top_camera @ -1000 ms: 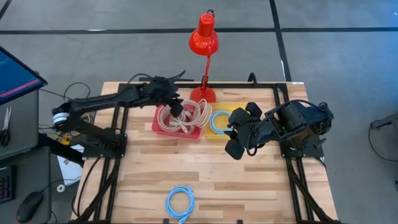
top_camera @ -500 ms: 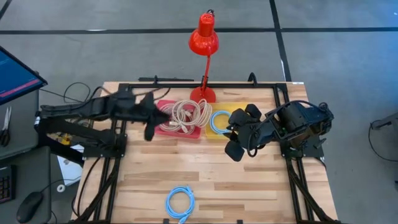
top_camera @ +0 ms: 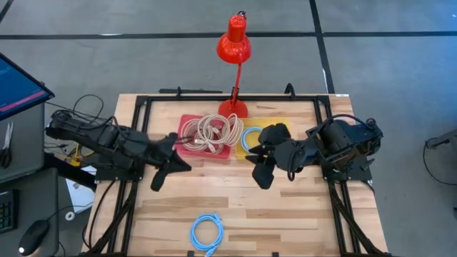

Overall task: Sort HDMI cables
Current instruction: Put the blue HDMI cable into the yellow bin

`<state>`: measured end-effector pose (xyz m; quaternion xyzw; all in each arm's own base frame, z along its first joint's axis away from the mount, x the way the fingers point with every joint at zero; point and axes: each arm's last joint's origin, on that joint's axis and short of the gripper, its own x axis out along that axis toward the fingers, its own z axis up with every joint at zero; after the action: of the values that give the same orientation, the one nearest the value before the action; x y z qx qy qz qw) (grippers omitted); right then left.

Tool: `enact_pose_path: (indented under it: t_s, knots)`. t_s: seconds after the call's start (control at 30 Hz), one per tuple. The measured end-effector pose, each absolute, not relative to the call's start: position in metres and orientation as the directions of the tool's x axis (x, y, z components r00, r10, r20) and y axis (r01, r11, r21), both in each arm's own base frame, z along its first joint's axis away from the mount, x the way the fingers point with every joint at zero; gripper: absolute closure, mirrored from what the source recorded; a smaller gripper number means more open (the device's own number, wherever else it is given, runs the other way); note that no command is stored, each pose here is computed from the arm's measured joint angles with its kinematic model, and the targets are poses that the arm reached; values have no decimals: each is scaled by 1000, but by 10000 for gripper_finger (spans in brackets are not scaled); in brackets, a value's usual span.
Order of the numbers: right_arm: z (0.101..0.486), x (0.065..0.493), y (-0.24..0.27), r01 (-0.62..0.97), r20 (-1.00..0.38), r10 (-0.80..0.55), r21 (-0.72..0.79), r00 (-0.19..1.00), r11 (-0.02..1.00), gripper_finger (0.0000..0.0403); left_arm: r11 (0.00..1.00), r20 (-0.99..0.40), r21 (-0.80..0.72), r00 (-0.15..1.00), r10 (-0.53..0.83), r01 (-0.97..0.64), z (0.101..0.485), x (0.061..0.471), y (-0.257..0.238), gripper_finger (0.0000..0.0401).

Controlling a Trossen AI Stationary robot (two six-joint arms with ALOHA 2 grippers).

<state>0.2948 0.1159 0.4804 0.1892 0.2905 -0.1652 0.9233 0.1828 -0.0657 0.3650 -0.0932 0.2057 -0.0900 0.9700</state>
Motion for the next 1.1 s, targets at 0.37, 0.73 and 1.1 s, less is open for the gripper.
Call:
enact_pose_path:
  t_s: [0.37, 0.73, 1.1]
  knots:
    - [457, 317, 145, 442, -628, -170, 307, 759, 843, 295, 951, -385, -224, 878, -286, 212, 364, 173, -92, 393]
    - [396, 361, 180, 534, -761, -114, 331, 639, 778, 295, 936, -385, -231, 858, -339, 266, 363, 166, -107, 395]
    - [319, 407, 207, 674, -869, -21, 369, 495, 640, 295, 934, -388, -226, 853, -348, 278, 363, 164, -109, 395]
